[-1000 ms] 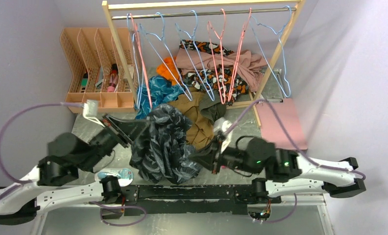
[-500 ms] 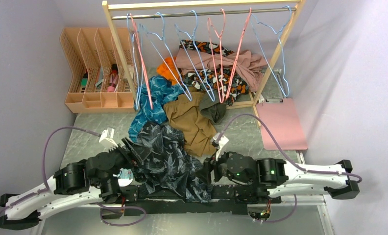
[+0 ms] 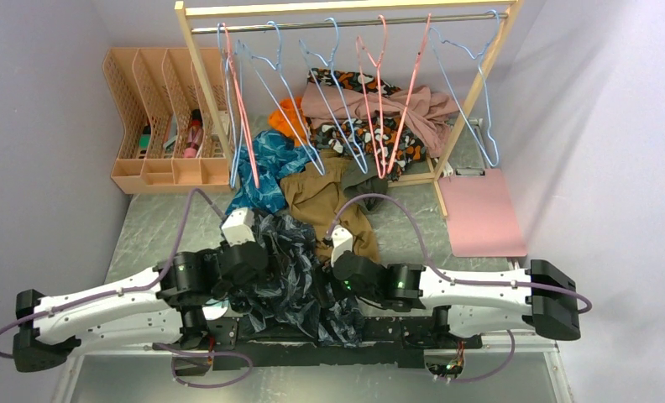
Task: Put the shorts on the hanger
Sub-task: Adjust the shorts at the center of the board.
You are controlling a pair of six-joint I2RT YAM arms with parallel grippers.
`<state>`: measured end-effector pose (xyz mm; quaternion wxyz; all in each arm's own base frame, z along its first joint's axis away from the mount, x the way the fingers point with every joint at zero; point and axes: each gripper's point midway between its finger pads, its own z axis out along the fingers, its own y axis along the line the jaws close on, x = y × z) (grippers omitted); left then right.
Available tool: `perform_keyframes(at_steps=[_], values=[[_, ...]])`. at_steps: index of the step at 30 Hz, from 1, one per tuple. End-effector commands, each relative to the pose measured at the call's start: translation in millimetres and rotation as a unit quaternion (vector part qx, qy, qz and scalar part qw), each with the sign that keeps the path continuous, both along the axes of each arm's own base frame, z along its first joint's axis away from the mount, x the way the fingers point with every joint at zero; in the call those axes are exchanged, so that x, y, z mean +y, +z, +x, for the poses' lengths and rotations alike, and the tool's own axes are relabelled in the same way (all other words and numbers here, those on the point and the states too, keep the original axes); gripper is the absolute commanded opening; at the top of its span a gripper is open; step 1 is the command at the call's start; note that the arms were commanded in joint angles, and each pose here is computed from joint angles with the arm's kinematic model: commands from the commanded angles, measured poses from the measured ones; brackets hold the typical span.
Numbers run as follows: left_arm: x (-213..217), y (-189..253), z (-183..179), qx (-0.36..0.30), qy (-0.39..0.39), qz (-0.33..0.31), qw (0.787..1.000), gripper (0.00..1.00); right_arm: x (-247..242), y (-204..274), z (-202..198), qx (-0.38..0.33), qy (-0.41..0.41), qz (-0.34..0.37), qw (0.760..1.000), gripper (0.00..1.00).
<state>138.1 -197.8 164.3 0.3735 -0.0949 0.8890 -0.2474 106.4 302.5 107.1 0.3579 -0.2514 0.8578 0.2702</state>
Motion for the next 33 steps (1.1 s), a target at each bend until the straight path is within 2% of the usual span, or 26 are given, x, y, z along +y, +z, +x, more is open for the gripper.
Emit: perform_keyframes(at_steps=[1,3,7,12,14,19,21,24,26,29,31,33], values=[[-22,14,4,-0.008,-0.021,-0.015,1.0,0.82,21,7,9,0.006,0.02,0.057,0.998,0.76],[-28,12,4,-0.005,-0.026,-0.019,0.999,0.82,29,6,6,0.01,0.04,0.064,0.997,0.67],[-38,13,2,0.004,-0.034,-0.034,0.999,0.81,51,16,-10,0.009,0.102,0.093,0.99,0.34],[-40,10,-2,0.021,-0.033,-0.042,0.998,0.81,68,38,-42,-0.02,0.189,0.141,0.972,0.07],[-42,5,-5,0.029,-0.034,-0.048,0.998,0.81,71,39,-51,-0.023,0.208,0.147,0.967,0.0],[-45,-15,-11,0.056,-0.037,-0.045,0.997,0.8,77,36,-66,-0.034,0.24,0.145,0.959,0.0],[-45,-26,-13,0.069,-0.035,-0.037,0.996,0.77,78,36,-70,-0.034,0.245,0.149,0.957,0.0],[-45,-38,-17,0.081,-0.039,-0.024,0.996,0.63,76,40,-73,-0.034,0.249,0.158,0.955,0.01],[-43,-45,-18,0.084,-0.041,-0.016,0.995,0.44,74,43,-74,-0.033,0.25,0.161,0.954,0.09],[-34,-47,-18,0.085,-0.03,-0.005,0.996,0.09,66,46,-71,-0.034,0.232,0.152,0.96,0.37],[-25,-43,-17,0.079,-0.019,-0.005,0.997,0.07,54,41,-59,-0.038,0.194,0.135,0.971,0.52],[-15,-38,-17,0.07,-0.012,-0.012,0.997,0.07,38,35,-46,-0.039,0.146,0.113,0.982,0.6]])
